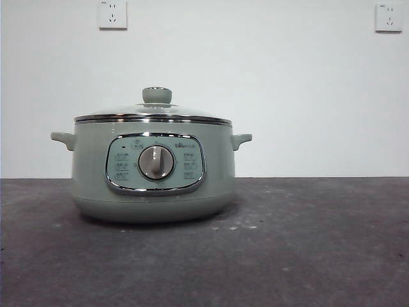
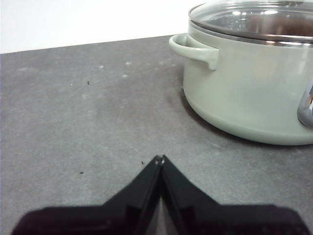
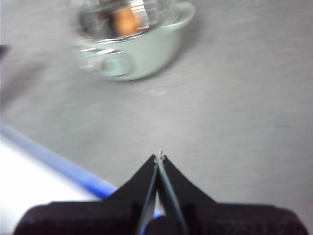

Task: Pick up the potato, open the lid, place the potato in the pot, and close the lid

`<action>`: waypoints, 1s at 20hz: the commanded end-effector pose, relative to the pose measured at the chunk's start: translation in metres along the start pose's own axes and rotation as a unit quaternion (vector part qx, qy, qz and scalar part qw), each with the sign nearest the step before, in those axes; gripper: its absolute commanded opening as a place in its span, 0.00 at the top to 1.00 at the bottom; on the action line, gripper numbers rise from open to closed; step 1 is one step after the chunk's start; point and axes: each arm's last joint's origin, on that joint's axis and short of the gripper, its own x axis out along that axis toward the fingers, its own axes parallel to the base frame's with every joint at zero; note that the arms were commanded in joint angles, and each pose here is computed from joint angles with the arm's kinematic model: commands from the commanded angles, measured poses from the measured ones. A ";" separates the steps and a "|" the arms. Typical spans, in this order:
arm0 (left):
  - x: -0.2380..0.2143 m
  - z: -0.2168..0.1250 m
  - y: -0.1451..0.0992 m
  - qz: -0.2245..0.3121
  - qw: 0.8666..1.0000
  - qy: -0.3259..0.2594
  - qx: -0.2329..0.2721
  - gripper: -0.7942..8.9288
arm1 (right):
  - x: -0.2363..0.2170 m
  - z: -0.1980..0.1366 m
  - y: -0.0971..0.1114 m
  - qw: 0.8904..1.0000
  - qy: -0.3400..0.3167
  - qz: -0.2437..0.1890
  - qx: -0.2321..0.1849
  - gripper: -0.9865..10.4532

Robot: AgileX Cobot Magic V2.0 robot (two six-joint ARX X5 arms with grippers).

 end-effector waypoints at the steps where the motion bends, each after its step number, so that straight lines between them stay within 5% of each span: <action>1: 0.001 -0.003 0.000 0.001 1.000 0.004 -0.003 0.92 | 0.000 -0.002 -0.006 0.994 0.000 -0.104 -0.022 0.91; 6: 0.001 -0.003 0.000 0.001 1.000 0.006 -0.004 0.92 | -0.010 -0.008 -0.017 0.970 -0.015 -0.239 0.030 0.91; 9: 0.001 -0.003 0.000 0.001 1.000 0.006 -0.004 0.92 | -0.017 -0.012 -0.019 0.945 -0.121 -0.289 0.087 0.91; 14: 0.001 -0.003 0.000 0.001 1.000 0.006 -0.004 0.92 | 0.022 -0.041 -0.025 0.909 -0.300 -0.273 0.096 0.91; 20: 0.001 -0.003 0.000 0.001 1.000 0.005 -0.004 0.92 | 0.088 -0.082 -0.043 0.911 -0.324 -0.240 0.086 0.91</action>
